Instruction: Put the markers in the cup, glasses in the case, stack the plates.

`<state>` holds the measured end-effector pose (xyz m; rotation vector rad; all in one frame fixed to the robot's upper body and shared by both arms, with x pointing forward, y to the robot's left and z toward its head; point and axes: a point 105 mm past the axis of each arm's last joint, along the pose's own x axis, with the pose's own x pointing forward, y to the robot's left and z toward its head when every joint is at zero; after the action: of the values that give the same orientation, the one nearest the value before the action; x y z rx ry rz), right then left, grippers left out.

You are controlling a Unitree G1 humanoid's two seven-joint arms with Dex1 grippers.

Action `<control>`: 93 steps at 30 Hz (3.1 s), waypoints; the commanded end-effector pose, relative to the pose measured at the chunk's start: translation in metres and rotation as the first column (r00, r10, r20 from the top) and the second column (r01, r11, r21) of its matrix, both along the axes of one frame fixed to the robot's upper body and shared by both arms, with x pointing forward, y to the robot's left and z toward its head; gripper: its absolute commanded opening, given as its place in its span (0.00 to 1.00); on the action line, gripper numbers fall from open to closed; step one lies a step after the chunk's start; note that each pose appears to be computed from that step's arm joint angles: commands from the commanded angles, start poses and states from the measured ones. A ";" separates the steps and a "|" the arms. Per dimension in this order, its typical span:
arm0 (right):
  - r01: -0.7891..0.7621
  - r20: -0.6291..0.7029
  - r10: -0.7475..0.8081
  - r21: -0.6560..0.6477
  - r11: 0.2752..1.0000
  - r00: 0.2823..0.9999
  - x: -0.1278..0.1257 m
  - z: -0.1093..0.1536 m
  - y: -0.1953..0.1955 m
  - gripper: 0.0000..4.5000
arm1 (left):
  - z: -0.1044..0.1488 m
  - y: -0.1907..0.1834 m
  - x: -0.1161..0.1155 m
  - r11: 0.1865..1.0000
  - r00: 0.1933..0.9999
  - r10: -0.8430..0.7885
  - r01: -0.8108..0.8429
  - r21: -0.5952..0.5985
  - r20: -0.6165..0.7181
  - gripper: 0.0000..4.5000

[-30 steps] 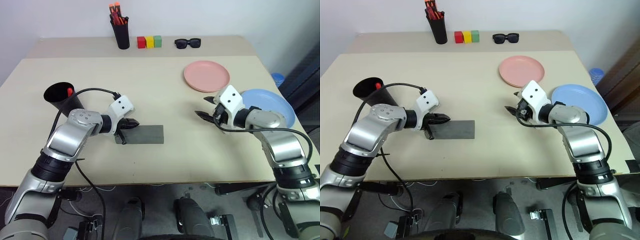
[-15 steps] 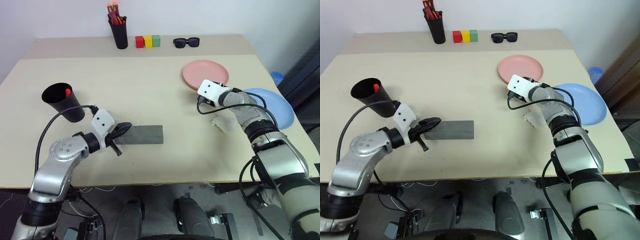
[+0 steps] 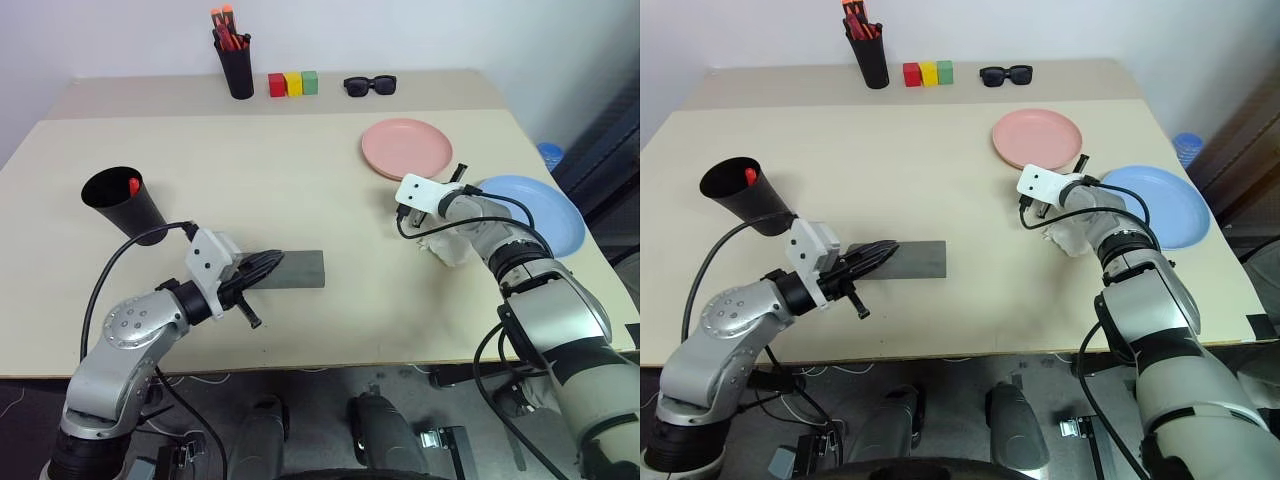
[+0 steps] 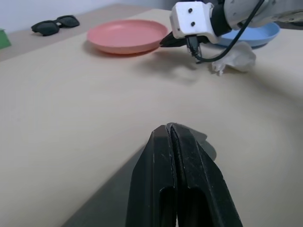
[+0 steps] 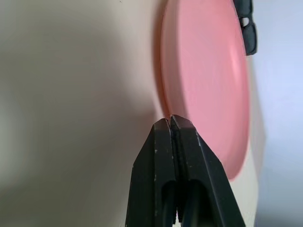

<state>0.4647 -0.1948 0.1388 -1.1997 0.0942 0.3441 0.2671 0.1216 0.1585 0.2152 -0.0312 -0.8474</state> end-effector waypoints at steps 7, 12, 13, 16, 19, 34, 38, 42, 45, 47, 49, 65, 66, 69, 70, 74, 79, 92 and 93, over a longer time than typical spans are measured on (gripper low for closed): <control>-0.044 0.063 0.041 0.047 0.998 0.997 0.001 0.026 -0.002 0.41 | 0.014 -0.006 0.005 0.998 0.997 -0.056 0.058 -0.031 0.058 0.00; -0.029 0.068 0.027 0.029 0.999 0.997 0.004 0.027 0.002 1.00 | 0.017 -0.005 0.005 0.997 0.996 -0.064 0.067 -0.047 0.061 0.00; -0.024 0.067 0.022 0.027 0.999 0.998 0.005 0.027 0.003 1.00 | 0.017 -0.004 0.005 0.997 0.996 -0.059 0.062 -0.048 0.061 0.00; -0.001 0.061 0.000 0.028 1.000 0.998 0.007 0.027 0.005 1.00 | 0.016 -0.002 0.003 0.997 0.997 -0.050 0.053 -0.048 0.058 0.00; 0.013 0.051 -0.014 0.032 0.999 0.999 0.009 0.028 0.007 1.00 | 0.015 -0.001 0.001 0.998 0.997 -0.045 0.047 -0.048 0.056 0.00; 0.032 0.011 -0.032 0.058 0.998 0.999 0.013 0.029 0.016 0.01 | 0.012 0.004 -0.009 0.999 0.999 -0.004 0.006 -0.043 0.049 0.00; 0.023 0.014 -0.024 0.061 0.998 1.000 0.012 0.027 0.017 0.01 | 0.013 0.003 -0.008 0.999 0.999 -0.005 0.008 -0.043 0.049 0.00; 0.023 0.027 -0.025 0.057 0.998 0.999 0.011 0.027 0.014 0.01 | 0.014 0.003 -0.007 0.999 0.999 -0.011 0.013 -0.040 0.050 0.00; 0.023 0.033 -0.025 0.050 0.998 0.999 0.011 0.026 0.013 0.01 | 0.014 0.003 -0.005 0.999 0.999 -0.017 0.019 -0.037 0.051 0.00; 0.021 0.033 -0.022 0.050 0.999 0.999 0.010 0.025 0.012 0.01 | 0.015 0.002 -0.005 0.999 0.998 -0.023 0.025 -0.036 0.051 0.00; 0.018 0.035 -0.020 0.051 0.999 0.999 0.010 0.025 0.012 0.01 | 0.015 0.002 -0.005 0.999 0.998 -0.026 0.028 -0.036 0.051 0.00; -0.013 0.032 0.011 0.051 0.999 0.999 0.009 0.026 0.015 0.99 | 0.014 0.000 -0.003 0.999 0.998 -0.034 0.036 -0.036 0.050 0.00; -0.015 0.033 0.013 0.051 0.999 0.999 0.009 0.026 0.016 0.99 | 0.014 0.000 -0.003 0.999 0.998 -0.034 0.036 -0.036 0.050 0.00; -0.019 0.030 0.018 0.053 0.998 0.999 0.009 0.024 0.018 0.99 | 0.014 0.001 -0.003 0.999 0.998 -0.034 0.036 -0.035 0.049 0.00; -0.020 0.028 0.018 0.053 0.998 0.999 0.009 0.023 0.018 0.99 | 0.014 0.001 -0.003 0.999 0.998 -0.033 0.035 -0.034 0.050 0.00; -0.021 0.022 0.020 0.051 0.998 1.000 0.008 0.021 0.018 0.99 | 0.014 0.002 -0.003 0.999 0.998 -0.030 0.032 -0.033 0.051 0.00; -0.020 0.023 0.019 0.048 0.999 1.000 0.008 0.020 0.017 0.99 | 0.013 0.002 -0.005 0.999 0.999 -0.028 0.029 -0.034 0.047 0.00; -0.016 0.033 0.014 0.055 0.998 0.999 0.009 0.021 0.019 0.99 | 0.012 0.003 -0.009 0.999 0.999 -0.029 0.030 -0.029 0.039 0.00; -0.016 0.031 0.014 0.055 0.998 0.999 0.008 0.019 0.018 0.99 | 0.012 0.003 -0.009 0.999 0.999 -0.031 0.032 -0.027 0.039 0.00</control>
<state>0.4713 -0.1783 0.1497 -1.1652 0.0870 0.3565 0.2632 0.1258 0.1576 0.1854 -0.0279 -0.8651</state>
